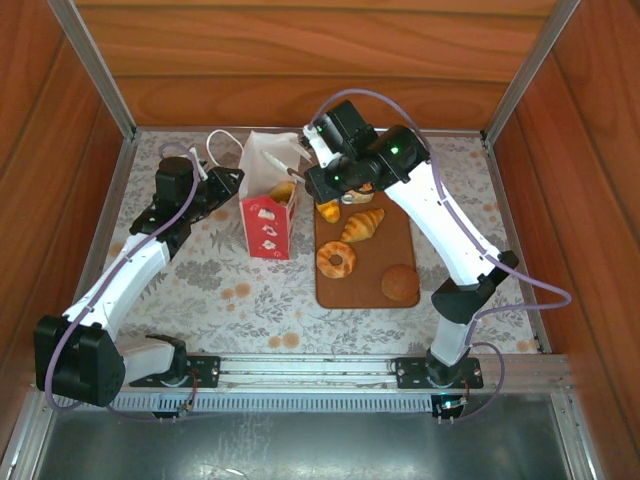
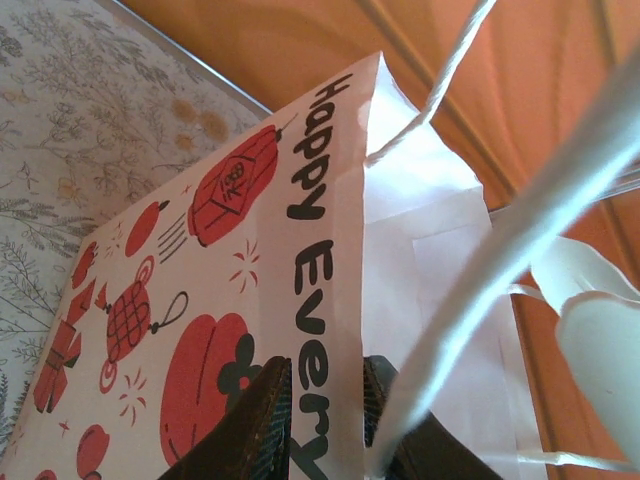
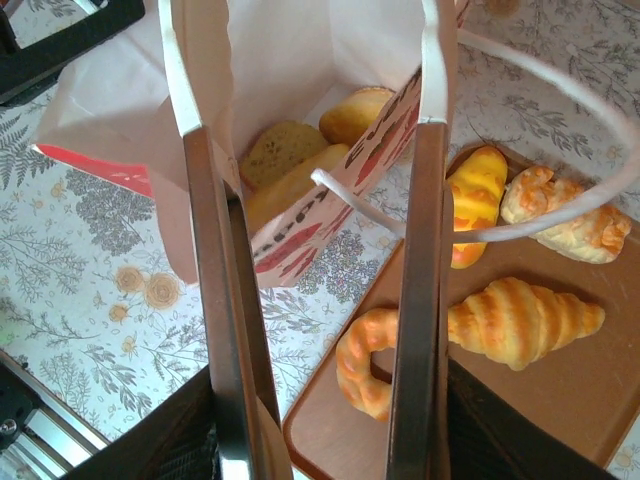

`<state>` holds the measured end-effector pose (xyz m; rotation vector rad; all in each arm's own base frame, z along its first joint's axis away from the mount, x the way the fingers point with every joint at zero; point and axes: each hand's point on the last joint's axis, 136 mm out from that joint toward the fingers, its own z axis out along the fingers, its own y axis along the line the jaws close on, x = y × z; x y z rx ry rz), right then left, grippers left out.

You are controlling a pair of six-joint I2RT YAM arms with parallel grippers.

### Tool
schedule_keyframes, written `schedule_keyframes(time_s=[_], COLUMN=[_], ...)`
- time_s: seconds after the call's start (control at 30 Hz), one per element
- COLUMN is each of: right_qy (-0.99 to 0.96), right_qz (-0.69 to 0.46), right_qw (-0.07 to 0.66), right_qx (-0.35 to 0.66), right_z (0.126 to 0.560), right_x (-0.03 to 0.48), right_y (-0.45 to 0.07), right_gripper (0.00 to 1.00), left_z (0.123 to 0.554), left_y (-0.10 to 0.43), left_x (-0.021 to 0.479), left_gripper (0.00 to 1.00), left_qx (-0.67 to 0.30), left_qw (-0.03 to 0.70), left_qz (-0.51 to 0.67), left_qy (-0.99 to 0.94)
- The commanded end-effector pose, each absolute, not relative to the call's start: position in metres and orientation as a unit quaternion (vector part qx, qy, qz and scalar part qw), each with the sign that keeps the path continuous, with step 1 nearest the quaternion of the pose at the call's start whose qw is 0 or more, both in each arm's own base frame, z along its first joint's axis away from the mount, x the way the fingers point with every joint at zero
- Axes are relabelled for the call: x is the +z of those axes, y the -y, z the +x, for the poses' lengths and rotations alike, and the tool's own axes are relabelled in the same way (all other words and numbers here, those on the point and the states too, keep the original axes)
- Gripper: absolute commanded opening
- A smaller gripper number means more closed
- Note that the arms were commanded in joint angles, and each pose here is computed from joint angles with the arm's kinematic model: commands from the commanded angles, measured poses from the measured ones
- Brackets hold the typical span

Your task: Place the fake bread into the paper bag

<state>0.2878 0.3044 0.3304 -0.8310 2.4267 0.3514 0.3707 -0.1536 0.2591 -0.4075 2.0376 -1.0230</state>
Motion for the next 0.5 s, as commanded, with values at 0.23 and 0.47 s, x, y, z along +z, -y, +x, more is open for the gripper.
schedule_keyframes(time_s=[0.23, 0.47], right_qy=[-0.884, -0.873], right_qz=[-0.289, -0.257], right_qw=[0.318, 0.359], right_qx=[0.184, 0.209], right_z=[0.283, 0.280], right_x=[0.377, 0.413], right_y=[-0.304, -0.281], right_gripper=[0.50, 0.49], left_z=[0.372, 0.370], left_y=[0.155, 0.153], left_x=[0.277, 0.277], left_gripper=[0.25, 0.37], left_qx=[-0.407, -0.401], left_qw=[0.423, 0.430], left_qz=[-0.148, -0.143], left_qy=[-0.796, -0.796])
